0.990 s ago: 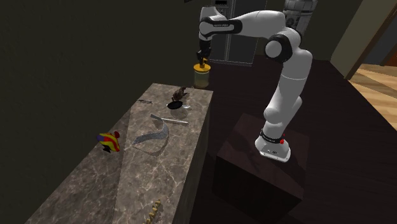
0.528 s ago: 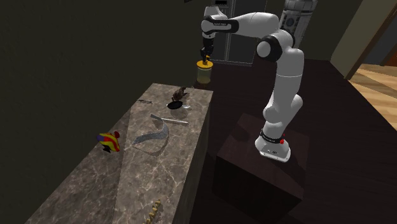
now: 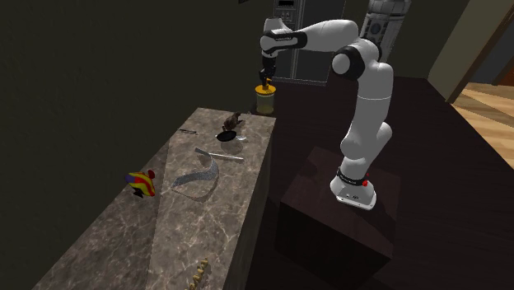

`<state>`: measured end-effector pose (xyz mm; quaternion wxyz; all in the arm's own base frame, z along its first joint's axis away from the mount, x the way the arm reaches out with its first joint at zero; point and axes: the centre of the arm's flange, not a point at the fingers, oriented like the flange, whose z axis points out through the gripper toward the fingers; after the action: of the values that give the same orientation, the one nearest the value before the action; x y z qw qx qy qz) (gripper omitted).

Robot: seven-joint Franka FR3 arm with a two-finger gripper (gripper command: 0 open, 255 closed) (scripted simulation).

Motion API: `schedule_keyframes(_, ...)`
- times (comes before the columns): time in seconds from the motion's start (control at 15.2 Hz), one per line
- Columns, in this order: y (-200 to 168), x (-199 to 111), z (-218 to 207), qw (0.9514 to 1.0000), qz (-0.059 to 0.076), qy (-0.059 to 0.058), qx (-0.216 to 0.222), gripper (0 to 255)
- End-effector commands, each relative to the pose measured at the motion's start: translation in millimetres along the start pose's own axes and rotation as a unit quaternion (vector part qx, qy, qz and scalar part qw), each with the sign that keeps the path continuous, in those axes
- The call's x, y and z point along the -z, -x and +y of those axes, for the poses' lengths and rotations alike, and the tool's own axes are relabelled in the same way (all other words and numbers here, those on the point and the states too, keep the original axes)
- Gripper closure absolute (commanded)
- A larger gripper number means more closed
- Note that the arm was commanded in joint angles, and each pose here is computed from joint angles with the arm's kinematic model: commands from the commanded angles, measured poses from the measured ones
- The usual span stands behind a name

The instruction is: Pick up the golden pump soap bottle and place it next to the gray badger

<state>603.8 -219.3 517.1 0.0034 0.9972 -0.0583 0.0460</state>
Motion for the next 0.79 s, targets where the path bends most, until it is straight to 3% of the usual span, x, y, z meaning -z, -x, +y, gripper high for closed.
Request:
schedule_keyframes(0.0,2,-11,0,1.0000,0.001,0.000,0.000,255)
schedule_keyframes(0.73,8,-69,0,1.0000,0.001,0.000,0.000,255)
